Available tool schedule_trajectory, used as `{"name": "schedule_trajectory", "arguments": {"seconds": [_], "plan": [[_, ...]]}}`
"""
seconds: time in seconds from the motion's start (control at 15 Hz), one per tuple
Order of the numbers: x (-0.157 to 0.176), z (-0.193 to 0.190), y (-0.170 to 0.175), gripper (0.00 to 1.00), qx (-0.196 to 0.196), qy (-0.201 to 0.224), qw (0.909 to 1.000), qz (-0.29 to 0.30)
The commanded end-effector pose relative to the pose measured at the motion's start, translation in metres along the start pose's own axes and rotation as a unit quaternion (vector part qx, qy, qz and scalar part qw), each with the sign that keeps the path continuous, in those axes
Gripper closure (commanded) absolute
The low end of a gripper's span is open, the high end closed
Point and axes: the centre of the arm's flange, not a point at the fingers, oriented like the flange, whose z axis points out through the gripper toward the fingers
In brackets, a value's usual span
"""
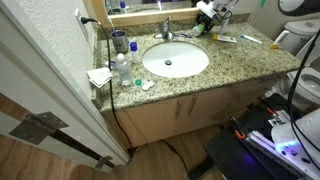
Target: Pick up the pump bottle and place it upright, close the faucet, move the white and blue tube to the left side of the counter
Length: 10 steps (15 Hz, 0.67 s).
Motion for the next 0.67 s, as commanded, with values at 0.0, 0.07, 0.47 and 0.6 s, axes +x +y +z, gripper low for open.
{"name": "schedule_trajectory", "arguments": {"seconds": [0.0, 0.07, 0.47, 0.6], "plan": [[-0.004, -0.009, 0.000, 0.58, 0.004, 0.017, 0.9998, -0.005], [-0.011, -0.017, 0.001, 0.58, 0.001, 0.045, 0.9988, -0.017], [-0.072, -0.058, 0.017, 0.58, -0.031, 0.190, 0.9750, -0.112], [-0.101, -0.067, 0.026, 0.58, -0.037, 0.222, 0.9637, -0.144]]}}
